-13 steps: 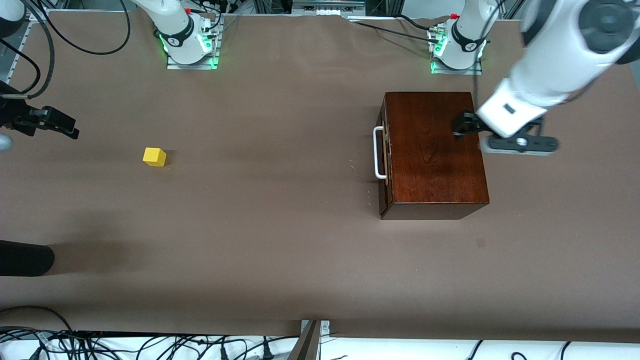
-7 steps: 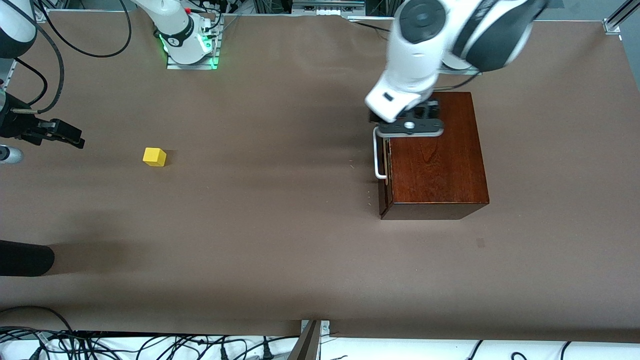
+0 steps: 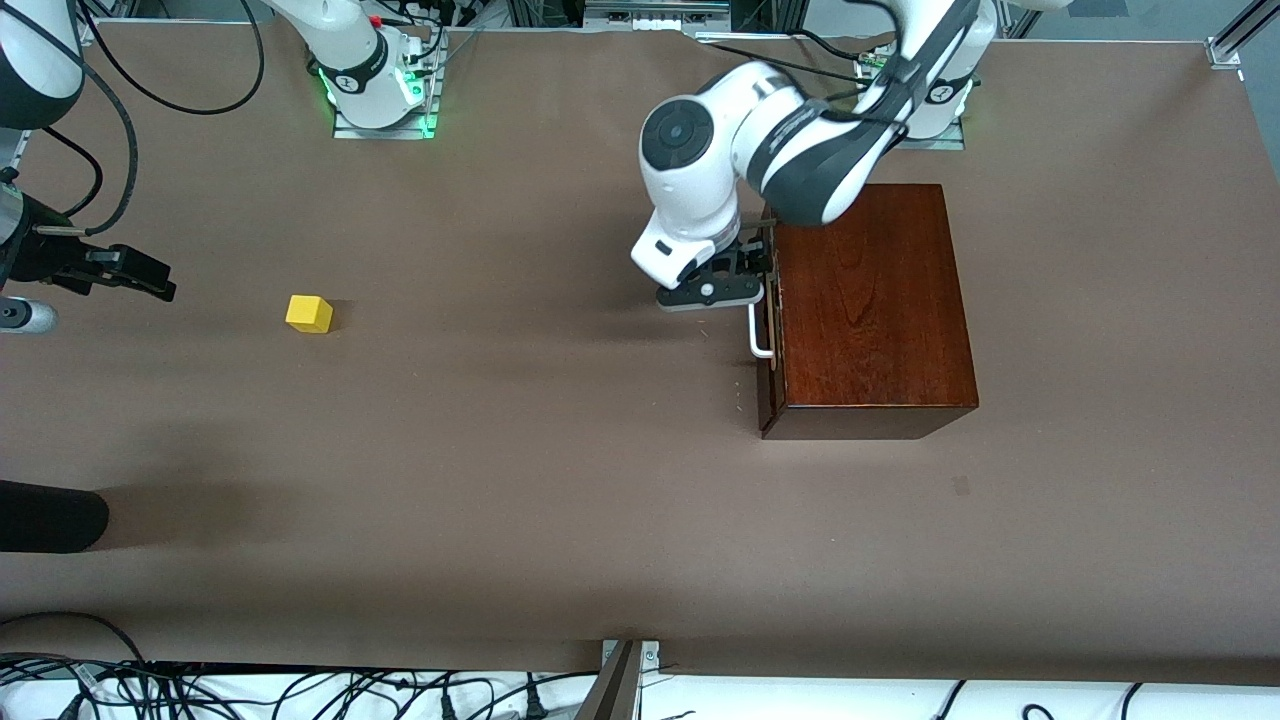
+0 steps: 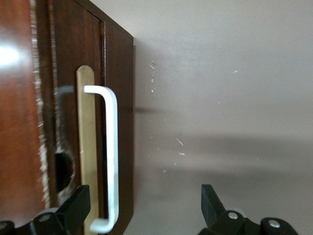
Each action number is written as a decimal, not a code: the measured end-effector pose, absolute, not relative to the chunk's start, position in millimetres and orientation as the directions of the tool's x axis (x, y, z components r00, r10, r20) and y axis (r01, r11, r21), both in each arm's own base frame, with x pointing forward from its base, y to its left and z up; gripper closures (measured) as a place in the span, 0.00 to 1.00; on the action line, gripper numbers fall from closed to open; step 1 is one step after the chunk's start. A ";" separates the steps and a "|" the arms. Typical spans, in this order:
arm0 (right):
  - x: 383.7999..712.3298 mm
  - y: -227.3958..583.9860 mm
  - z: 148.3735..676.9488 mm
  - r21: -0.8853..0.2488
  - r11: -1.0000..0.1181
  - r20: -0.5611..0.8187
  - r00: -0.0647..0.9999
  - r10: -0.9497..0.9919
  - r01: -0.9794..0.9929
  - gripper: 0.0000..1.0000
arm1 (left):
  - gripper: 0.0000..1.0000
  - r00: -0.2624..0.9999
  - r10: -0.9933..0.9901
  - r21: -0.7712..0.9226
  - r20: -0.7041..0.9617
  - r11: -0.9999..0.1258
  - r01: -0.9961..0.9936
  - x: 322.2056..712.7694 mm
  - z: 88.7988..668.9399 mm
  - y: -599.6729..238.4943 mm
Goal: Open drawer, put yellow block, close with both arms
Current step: 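Reach the left gripper to the drawer handle while the right gripper approaches the cube, then pull the drawer open with the left gripper while the right gripper grasps the cube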
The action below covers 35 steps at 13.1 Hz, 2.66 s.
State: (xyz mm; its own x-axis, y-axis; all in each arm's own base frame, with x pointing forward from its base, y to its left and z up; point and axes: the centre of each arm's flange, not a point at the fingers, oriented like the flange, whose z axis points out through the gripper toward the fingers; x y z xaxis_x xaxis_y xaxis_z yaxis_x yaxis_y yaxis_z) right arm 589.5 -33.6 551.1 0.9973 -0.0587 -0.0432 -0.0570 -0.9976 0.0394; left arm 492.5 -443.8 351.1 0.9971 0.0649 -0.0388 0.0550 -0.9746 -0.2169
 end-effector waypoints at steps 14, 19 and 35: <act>590.2 -34.0 535.3 0.039 -0.998 -0.041 0.997 -0.057 -0.056 0.00 | 0.00 0.999 0.036 -0.321 0.016 -0.946 0.039 509.8 280.4 -436.1; 581.9 -35.9 475.7 0.031 -0.998 -0.023 0.998 -0.056 -0.056 0.00 | 0.00 0.999 0.041 -0.308 0.015 -0.951 0.044 513.5 268.3 -435.7; 532.8 -34.3 298.0 0.040 -0.998 0.040 0.998 -0.041 -0.043 0.00 | 0.00 0.977 0.196 -0.205 0.080 -0.956 0.208 487.4 278.2 -512.1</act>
